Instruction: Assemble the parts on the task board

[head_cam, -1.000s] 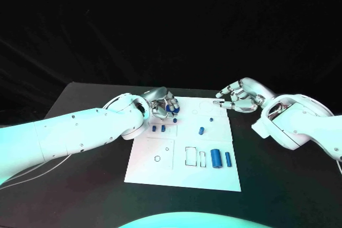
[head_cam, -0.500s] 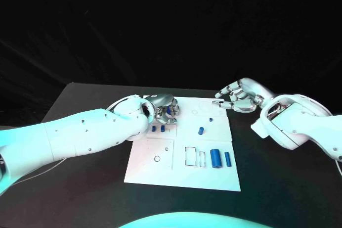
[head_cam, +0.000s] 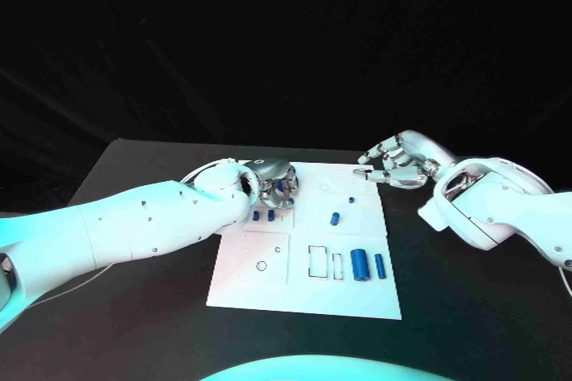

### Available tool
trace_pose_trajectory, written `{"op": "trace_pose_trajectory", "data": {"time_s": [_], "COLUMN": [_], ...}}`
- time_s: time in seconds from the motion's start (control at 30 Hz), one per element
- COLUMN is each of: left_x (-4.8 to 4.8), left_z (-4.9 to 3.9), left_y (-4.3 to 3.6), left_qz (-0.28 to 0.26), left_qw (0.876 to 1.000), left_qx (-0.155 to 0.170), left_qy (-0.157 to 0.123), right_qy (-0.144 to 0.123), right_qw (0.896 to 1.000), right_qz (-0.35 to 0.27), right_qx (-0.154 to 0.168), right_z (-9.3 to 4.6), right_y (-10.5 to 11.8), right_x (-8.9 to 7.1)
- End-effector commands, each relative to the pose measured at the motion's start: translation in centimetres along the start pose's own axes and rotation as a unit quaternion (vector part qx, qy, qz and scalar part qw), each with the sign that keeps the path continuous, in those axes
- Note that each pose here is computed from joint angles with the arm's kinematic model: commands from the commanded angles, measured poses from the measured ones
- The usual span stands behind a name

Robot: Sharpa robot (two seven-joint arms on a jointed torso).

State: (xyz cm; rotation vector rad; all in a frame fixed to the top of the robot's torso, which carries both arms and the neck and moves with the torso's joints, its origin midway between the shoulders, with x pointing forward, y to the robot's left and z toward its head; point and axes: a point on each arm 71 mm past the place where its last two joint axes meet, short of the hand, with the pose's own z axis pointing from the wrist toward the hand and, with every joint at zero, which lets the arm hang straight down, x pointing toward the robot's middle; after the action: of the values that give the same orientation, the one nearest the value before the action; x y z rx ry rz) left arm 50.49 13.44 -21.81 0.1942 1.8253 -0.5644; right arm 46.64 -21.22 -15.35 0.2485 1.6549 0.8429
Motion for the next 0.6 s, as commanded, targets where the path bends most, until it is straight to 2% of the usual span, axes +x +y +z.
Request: {"op": "trace_pose_trajectory", "data": {"time_s": [0.03, 0.6], "left_x": [0.10, 0.85], "left_z": [0.12, 0.69], "left_y": [-0.14, -0.03], "left_qz": [0.008, 0.005], "left_qw": [1.000, 1.000], "left_qx": [0.000, -0.006], "left_qy": [0.009, 0.019], "right_qy": [0.003, 0.005], "right_qw": [1.000, 1.000], "right_qz": [-0.004, -0.003], "right_qx": [-0.006, -0.007], "right_z": [-0.03, -0.02], "right_y": [0.12, 0.22], "right_x": [0.10, 0.18]}}
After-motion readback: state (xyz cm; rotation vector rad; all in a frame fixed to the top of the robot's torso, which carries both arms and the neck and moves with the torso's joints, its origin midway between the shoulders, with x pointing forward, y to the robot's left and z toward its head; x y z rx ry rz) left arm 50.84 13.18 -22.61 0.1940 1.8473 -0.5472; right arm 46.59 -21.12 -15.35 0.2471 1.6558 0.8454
